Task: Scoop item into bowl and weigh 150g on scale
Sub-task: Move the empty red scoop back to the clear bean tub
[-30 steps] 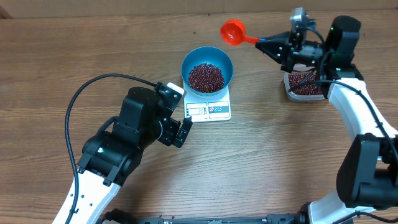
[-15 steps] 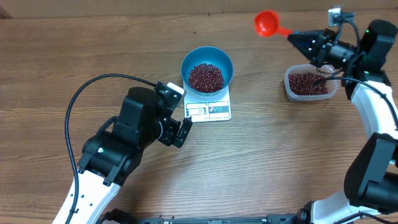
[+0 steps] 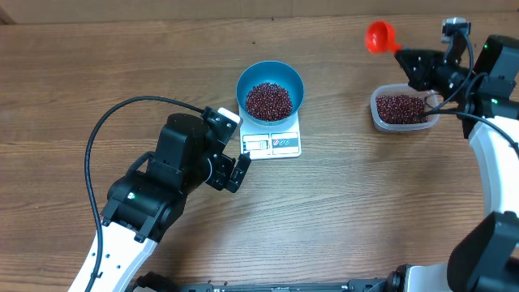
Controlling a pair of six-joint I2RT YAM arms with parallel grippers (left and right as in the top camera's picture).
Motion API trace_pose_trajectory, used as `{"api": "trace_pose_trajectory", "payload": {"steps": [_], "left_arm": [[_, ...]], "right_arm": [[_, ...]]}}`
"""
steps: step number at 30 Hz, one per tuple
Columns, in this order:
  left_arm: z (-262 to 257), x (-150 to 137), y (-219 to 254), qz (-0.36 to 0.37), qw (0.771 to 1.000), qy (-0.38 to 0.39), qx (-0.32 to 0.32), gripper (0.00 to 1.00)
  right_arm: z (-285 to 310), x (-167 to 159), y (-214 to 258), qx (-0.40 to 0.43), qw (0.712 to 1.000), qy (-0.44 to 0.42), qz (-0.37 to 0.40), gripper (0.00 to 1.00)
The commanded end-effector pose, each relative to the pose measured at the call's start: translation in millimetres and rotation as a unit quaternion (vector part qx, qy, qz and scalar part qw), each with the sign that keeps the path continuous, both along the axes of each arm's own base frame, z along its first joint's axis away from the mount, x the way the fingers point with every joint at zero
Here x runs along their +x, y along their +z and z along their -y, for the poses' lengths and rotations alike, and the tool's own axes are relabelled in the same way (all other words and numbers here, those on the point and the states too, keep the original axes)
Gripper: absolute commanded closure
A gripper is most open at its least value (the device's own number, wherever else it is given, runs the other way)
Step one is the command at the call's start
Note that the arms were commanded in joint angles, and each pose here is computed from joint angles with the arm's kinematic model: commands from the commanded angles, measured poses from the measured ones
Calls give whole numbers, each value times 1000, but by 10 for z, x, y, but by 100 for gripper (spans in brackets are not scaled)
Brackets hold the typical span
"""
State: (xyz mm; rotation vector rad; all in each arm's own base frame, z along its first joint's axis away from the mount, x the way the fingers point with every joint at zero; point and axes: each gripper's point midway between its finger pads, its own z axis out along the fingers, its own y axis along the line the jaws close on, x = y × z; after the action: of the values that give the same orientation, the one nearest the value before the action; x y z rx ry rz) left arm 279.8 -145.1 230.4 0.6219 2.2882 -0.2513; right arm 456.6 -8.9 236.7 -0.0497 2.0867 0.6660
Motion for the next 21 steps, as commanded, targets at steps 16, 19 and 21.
{"api": "trace_pose_trajectory", "payload": {"steps": [16,19,21], "left_arm": [[6,-1,75,12,1000,-7,-4,0],[6,-1,75,12,1000,-7,-4,0],[6,-1,75,12,1000,-7,-4,0]], "right_arm": [[711,-568,-416,-227,955,-133,-138,96],[722,-606,-478,-231,952,-132,-153,96],[714,-615,-548,-235,951,-122,-161,96]]}}
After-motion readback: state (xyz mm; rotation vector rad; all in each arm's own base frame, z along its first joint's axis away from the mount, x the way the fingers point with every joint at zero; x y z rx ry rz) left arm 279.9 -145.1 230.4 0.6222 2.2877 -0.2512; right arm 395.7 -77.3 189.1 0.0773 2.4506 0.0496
